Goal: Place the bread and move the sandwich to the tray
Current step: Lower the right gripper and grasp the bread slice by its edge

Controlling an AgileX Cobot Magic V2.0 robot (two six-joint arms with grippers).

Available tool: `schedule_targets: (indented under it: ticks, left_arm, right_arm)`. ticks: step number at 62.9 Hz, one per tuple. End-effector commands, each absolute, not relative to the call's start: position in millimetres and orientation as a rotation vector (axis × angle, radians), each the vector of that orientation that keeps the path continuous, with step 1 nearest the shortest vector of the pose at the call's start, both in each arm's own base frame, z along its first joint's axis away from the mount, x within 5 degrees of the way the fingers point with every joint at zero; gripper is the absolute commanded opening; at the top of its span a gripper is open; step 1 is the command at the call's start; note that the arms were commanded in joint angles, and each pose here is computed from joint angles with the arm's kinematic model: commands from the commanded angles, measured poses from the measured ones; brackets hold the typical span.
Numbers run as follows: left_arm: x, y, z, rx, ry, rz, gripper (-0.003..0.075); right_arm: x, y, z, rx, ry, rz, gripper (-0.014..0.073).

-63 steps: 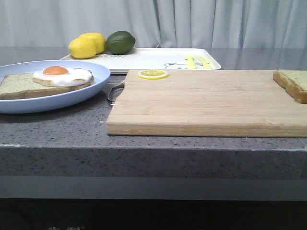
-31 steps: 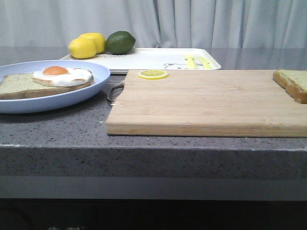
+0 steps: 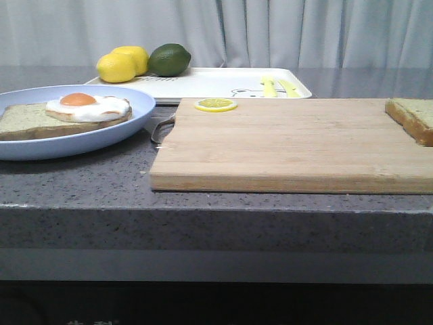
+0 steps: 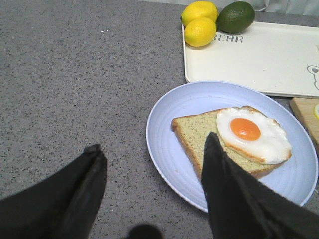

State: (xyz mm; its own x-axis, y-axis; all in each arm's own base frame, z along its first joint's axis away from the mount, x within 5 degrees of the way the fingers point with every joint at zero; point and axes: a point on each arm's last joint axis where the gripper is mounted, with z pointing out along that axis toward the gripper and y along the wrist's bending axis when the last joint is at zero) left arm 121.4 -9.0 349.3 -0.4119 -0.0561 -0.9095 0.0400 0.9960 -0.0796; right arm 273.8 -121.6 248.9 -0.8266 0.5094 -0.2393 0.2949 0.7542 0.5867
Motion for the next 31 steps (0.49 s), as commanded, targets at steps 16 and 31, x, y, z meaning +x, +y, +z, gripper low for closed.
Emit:
schedule_targets:
  ticks: [16,31]
  left_arm:
    - [124.4,-9.8,365.5,-0.017,1.891,-0.122,0.0428]
    - [124.4,-9.8,365.5,-0.017,1.891,-0.122,0.0428]
  right_arm:
    - [288.5,-122.3,259.6,0.494,2.525,0.996,0.0571]
    - [288.1,-120.3,271.5,0.410,2.541,1.045,0.0460]
